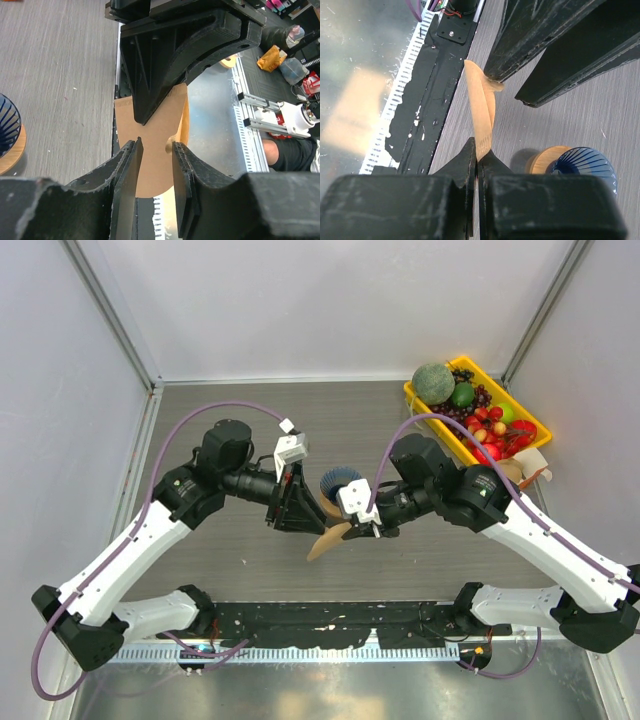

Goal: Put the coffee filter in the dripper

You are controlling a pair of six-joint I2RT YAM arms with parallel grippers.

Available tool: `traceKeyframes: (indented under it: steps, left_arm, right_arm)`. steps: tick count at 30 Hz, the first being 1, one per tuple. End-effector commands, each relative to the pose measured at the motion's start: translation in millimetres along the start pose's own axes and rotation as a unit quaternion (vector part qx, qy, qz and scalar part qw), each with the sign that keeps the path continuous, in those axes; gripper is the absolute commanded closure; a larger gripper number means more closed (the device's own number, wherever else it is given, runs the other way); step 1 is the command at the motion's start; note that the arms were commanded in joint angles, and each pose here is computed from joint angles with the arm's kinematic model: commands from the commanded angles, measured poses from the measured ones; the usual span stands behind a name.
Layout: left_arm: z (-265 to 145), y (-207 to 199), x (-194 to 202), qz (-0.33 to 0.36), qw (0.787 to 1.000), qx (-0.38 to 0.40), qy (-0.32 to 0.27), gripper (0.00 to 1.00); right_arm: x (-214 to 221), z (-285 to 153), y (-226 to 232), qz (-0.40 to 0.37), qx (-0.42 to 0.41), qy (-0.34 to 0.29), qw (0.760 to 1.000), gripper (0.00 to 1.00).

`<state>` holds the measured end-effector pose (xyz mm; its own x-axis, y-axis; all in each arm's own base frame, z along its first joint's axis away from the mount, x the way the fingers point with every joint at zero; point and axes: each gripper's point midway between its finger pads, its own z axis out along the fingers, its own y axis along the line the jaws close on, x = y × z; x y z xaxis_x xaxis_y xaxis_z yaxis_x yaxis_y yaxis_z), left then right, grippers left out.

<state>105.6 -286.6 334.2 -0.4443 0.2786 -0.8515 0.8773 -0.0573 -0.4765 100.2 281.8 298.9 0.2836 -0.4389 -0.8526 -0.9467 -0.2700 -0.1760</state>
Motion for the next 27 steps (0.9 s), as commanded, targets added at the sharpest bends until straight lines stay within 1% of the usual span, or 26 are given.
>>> traceKeyframes:
  steps: [1, 12, 27]
  left_arm:
    - [-7.2, -11.6, -8.5, 0.036, 0.999, -0.002, -0.012, 0.6]
    - [-7.7, -5.6, -10.1, 0.036, 0.999, -0.022, -0.012, 0.6]
    - [-10.7, -7.5, -12.0, 0.044, 0.999, -0.028, -0.014, 0.58]
  right_arm:
    - [-12.5, -1.0, -8.5, -0.01, 0.015, -0.015, 1.0, 0.95]
    - [-13.6, 6.8, -11.9, 0.025, 0.012, -0.021, 0.999, 0.95]
    - [-9.2, 7.8, -12.8, 0.035, 0.018, -0.017, 0.999, 0.95]
